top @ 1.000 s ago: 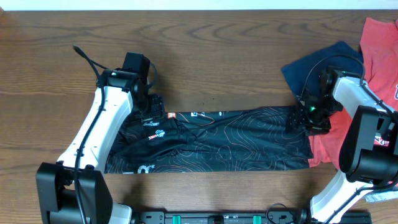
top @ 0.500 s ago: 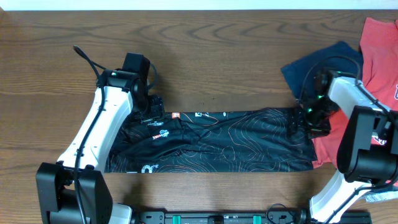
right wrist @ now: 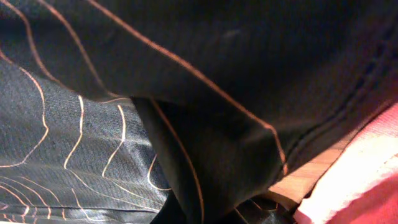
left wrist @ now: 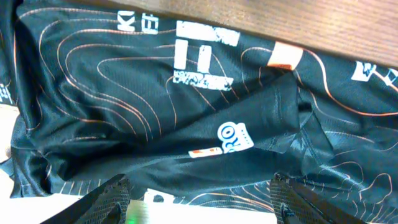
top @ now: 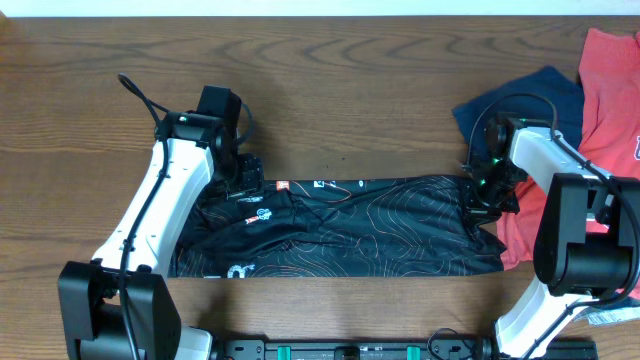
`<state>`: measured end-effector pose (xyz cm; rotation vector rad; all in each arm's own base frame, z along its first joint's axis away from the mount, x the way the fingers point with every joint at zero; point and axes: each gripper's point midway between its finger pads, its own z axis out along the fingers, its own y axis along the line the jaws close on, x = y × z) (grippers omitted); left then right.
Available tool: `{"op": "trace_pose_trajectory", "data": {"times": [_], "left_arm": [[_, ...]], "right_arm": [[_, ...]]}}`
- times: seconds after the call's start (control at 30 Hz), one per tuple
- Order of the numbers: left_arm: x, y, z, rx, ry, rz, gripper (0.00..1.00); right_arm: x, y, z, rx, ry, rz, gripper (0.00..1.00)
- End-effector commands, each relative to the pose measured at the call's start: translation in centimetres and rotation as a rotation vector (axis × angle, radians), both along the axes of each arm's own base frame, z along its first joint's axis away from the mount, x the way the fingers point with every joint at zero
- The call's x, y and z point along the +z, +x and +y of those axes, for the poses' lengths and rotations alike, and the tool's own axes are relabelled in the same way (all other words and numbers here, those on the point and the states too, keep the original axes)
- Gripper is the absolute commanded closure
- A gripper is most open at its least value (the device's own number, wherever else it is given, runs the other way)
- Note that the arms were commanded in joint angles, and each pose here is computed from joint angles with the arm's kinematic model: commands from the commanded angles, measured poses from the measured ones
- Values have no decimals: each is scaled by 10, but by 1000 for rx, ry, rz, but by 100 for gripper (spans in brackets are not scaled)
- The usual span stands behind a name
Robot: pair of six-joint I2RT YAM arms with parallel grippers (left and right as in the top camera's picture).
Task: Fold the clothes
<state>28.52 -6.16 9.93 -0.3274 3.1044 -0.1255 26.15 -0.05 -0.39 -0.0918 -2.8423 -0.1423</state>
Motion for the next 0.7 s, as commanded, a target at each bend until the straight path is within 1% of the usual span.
{"op": "trace_pose_trajectory", "data": {"times": [0.0, 0.13, 0.27, 0.37, 0.5, 0.67], "left_arm": [[5, 1, 5, 5, 9, 0, 27], [4, -3, 17, 38, 13, 22, 26], [4, -1, 32, 94, 10, 25, 26], [4, -2, 36, 107, 9, 30, 27], [4, -2, 36, 106, 9, 30, 26], [4, -2, 36, 106, 9, 30, 26]], "right_arm": [[9, 14, -3, -53, -5, -27, 99], [40, 31, -5, -64, -34, -60, 99], [67, 39, 21, -19, 5, -77, 99], [71, 33, 51, 25, 52, -58, 99], [66, 23, 96, 44, 66, -39, 99], [64, 15, 155, 94, 100, -70, 99]]}}
